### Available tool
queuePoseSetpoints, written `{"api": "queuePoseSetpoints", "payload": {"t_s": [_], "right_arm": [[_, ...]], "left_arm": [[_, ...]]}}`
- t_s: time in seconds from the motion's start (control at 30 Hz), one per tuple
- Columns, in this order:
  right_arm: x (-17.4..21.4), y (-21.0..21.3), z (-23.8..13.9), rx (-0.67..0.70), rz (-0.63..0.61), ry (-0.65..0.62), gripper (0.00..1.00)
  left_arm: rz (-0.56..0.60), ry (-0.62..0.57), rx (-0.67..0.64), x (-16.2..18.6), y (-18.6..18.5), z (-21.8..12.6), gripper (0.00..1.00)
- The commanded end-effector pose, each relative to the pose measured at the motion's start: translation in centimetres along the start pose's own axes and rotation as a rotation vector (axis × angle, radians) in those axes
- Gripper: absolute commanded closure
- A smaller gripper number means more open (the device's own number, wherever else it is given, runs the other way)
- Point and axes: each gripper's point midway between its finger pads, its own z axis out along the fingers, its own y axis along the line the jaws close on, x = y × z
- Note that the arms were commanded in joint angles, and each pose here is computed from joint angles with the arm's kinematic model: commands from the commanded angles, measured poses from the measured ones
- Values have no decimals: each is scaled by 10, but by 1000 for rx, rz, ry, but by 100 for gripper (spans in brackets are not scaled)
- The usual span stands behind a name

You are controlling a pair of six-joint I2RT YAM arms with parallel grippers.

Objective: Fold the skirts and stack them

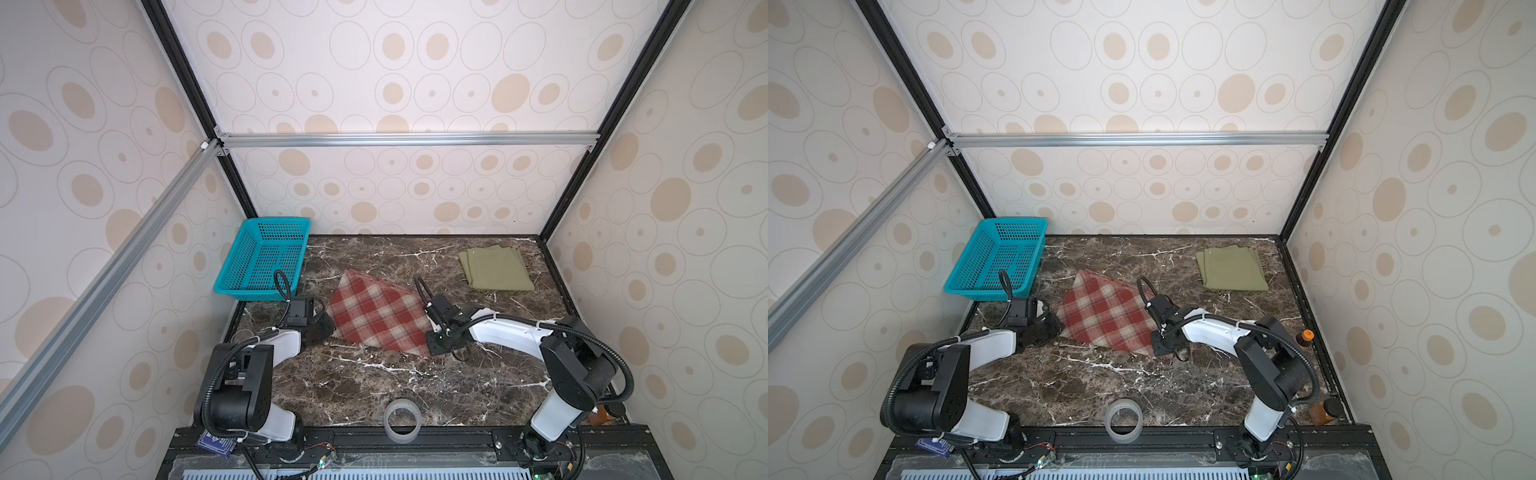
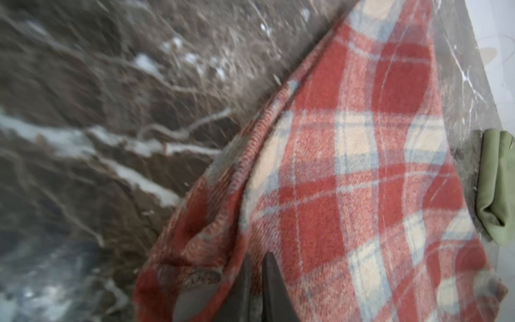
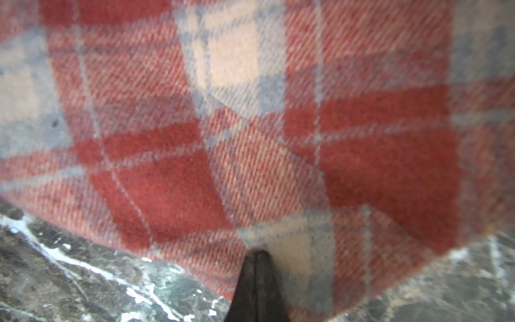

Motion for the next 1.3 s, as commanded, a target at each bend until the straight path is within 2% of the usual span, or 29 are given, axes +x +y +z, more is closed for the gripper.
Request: {"api": "queuePoseSetpoints", "payload": {"t_s": [0.0, 0.2, 0.43, 0.67, 0.97, 1.27], "right_arm": [[12, -25, -3, 73, 11, 38, 98], [2, -43, -12, 106, 67, 13, 98], [-10, -37, -42, 50, 119, -87, 96], [-14, -37, -44, 38, 154, -121, 96], [-25, -53, -27, 57, 225, -151, 95], [-27, -61, -5, 80, 210, -99, 95]], "left_arm": [[-17, 79, -40, 29, 10, -3, 89], [28, 77, -6, 35, -5, -15, 89], [155, -35, 35, -25, -61, -39, 87], [190, -60, 95, -48, -87, -17, 87], [201, 24, 65, -31, -77, 27, 89], [153, 75, 26, 11, -45, 27, 89]]}}
